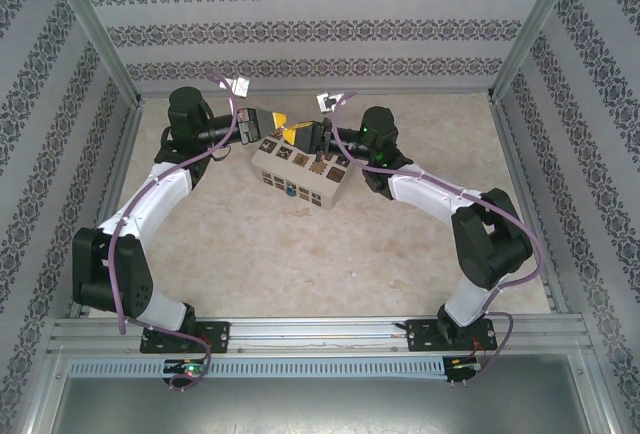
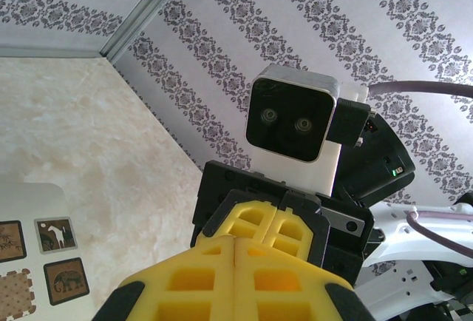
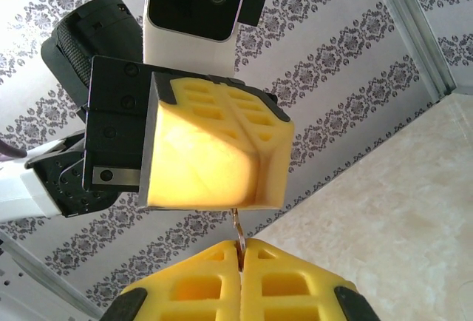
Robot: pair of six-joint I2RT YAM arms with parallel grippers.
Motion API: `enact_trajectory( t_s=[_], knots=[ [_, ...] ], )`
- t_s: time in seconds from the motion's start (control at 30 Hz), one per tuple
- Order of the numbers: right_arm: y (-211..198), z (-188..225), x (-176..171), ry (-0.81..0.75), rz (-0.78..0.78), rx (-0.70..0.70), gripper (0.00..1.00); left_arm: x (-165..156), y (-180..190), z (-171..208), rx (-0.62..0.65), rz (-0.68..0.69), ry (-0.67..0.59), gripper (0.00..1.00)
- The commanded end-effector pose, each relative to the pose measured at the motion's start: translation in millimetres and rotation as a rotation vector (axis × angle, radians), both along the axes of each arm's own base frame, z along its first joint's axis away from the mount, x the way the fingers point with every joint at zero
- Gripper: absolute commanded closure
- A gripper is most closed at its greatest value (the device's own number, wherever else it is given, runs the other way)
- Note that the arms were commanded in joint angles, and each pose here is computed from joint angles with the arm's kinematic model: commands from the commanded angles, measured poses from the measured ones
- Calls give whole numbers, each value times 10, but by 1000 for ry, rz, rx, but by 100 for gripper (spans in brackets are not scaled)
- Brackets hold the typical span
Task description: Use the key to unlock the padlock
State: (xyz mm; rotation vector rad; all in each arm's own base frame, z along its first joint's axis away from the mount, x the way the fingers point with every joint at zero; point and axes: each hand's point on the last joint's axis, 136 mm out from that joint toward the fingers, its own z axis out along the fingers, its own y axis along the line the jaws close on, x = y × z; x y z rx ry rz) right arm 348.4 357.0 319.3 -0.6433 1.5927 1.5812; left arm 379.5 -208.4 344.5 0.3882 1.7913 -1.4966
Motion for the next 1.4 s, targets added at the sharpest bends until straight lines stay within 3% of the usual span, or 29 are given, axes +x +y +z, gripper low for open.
enact_trajectory(
  t_s=[0.0,0.17,0.47,0.63,0.77,0.93,1.17,1.37],
  knots=[
    [-4,102,-9,-91,-37,-9,100,-62,58,257,-5,3,-76,95],
    [-132,12,-8,-176,-148,-110,100,24,226,407,-38,88,-69,58],
    [-296,-118,-80,-475,-366,-437,100,143,690,289,-2,344,122,33],
    [-306,-126,-121,-763,-490,-659,100,91,947,-46,102,539,340,27],
    [-255,-109,-126,-943,-521,-782,100,30,1072,-155,64,645,417,26],
    [-209,-90,-97,-1036,-515,-819,100,-42,1091,-254,44,708,478,25],
    [-117,-174,-74,-1144,-451,-872,100,-215,1079,-535,128,876,746,21],
    [-48,-174,-53,-1180,-427,-885,100,-214,744,-581,-63,786,925,27]
  ],
)
